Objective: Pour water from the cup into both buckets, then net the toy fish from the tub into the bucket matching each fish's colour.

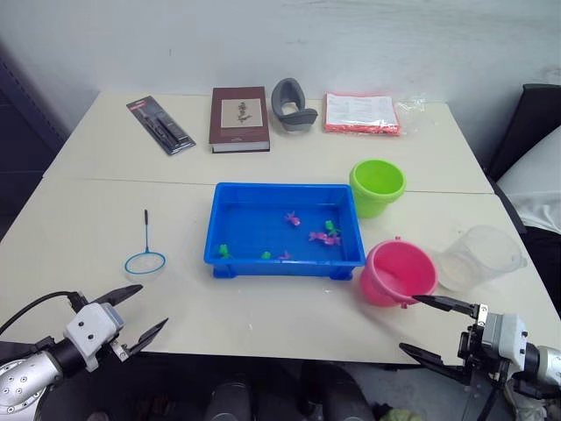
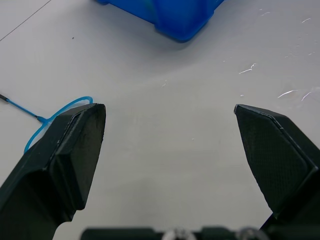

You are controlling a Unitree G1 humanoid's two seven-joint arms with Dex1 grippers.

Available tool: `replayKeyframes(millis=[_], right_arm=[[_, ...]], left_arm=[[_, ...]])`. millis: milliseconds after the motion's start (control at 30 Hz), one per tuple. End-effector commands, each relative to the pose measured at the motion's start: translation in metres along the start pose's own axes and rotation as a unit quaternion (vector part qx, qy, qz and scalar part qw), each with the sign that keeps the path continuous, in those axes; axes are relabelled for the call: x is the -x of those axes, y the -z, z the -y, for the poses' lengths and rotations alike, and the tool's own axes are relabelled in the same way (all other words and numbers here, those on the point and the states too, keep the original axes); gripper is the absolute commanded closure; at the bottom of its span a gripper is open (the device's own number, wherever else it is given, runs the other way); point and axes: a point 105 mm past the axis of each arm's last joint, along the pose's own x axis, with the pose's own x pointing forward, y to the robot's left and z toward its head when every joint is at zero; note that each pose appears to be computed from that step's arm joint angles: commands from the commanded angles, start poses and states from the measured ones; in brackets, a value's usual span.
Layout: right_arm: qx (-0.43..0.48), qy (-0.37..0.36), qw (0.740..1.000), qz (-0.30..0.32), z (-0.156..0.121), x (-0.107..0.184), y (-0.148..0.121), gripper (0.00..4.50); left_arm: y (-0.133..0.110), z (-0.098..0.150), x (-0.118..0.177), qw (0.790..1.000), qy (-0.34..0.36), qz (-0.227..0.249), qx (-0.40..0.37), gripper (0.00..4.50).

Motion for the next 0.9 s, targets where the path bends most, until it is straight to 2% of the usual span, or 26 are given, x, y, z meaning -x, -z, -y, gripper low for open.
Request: replayKeyframes(millis=[33,167,267,367,433,567,700,800,900], right_arm=[[-0.009,0.029,0.999,0.015,0.006,0.000,-0.004,0.00],[-0.035,0.113,0.992,0.033,0.014,0.005,-0.009,0.00],[-0.047,0.205,0.977,0.041,0.023,0.021,-0.013,0.00],[-0.092,0.323,0.941,0.045,0.029,0.055,-0.009,0.00],[-0.106,0.357,0.927,0.038,0.026,0.068,-0.005,0.00],[-0.153,0.467,0.871,0.002,0.023,0.103,0.024,0.00],[-0.174,0.530,0.829,-0.040,0.031,0.123,0.048,0.00],[-0.177,0.572,0.799,-0.057,0.051,0.134,0.060,0.00],[-0.170,0.580,0.794,-0.065,0.068,0.135,0.066,0.00]], left_arm=[[-0.009,-0.004,0.005,1.000,-0.004,0.014,0.007,0.06],[-0.046,0.026,-0.014,0.992,0.095,0.077,0.032,0.06],[-0.066,0.035,-0.027,0.986,0.114,0.106,0.053,0.06],[-0.083,0.040,-0.036,0.980,0.135,0.130,0.073,0.06],[-0.089,0.041,-0.039,0.976,0.144,0.137,0.084,0.06],[-0.106,0.043,-0.051,0.969,0.166,0.161,0.088,0.06],[-0.119,0.038,-0.058,0.965,0.171,0.180,0.083,0.06],[-0.128,0.037,-0.062,0.962,0.176,0.193,0.078,0.06],[-0.133,0.037,-0.064,0.960,0.183,0.198,0.076,0.06]])
